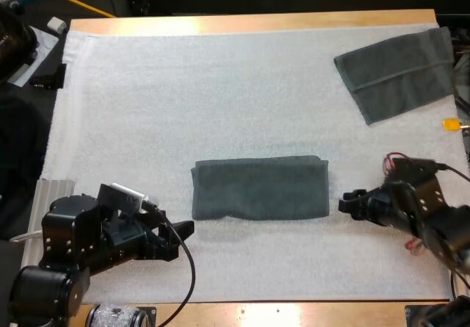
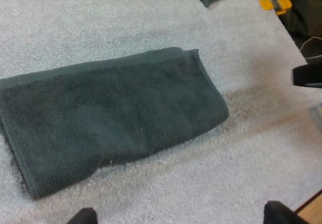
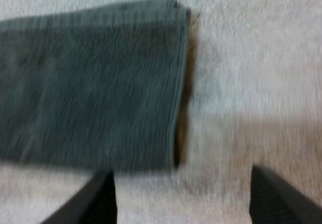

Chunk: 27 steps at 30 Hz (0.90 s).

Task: Pick towel from pile, fold and stack

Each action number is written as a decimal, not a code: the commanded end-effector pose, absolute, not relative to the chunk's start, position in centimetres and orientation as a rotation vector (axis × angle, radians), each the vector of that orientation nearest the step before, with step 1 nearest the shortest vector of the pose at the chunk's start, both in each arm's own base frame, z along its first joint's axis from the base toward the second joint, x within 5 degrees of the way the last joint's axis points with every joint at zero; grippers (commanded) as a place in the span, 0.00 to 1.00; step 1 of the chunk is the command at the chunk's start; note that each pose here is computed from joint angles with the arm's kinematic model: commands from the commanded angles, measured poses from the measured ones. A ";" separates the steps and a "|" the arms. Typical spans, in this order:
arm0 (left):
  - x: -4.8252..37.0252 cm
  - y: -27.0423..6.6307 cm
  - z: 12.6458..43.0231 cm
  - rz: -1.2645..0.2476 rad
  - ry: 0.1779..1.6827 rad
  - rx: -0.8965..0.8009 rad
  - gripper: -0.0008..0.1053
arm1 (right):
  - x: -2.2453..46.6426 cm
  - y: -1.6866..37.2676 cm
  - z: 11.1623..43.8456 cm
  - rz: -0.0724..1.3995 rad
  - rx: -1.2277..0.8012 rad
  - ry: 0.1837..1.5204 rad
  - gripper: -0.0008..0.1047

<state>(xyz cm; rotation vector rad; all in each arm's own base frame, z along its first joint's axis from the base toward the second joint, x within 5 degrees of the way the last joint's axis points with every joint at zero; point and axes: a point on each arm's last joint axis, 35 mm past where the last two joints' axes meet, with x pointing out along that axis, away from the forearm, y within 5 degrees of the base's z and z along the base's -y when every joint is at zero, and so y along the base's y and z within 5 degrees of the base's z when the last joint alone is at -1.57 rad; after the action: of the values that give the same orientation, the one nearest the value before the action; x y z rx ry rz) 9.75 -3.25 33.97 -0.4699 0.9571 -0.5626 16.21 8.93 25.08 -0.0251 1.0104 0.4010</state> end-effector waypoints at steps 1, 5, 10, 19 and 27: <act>9.4 -3.2 34.3 -0.570 0.945 -0.486 0.60 | 17.7 9.5 24.4 0.400 -0.037 1.014 0.53; 9.3 -3.3 34.5 -0.584 0.941 -0.503 0.60 | 19.6 9.6 22.6 0.398 0.001 1.070 0.53; 9.5 -3.3 34.3 -0.573 0.955 -0.503 0.61 | 21.1 9.0 21.2 0.414 0.049 1.119 0.53; 9.4 -3.3 34.3 -0.571 0.965 -0.512 0.61 | 24.5 8.2 16.4 0.584 0.243 1.220 0.53; 9.4 -3.3 34.3 -0.576 0.970 -0.518 0.61 | 25.8 8.4 13.1 0.632 0.364 1.282 0.53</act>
<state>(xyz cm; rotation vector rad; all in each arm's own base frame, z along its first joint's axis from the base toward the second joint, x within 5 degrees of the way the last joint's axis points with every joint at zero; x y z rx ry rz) 9.37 -3.24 34.08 -0.5018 0.9617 -0.5644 25.30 8.30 13.85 0.3124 1.2745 0.5954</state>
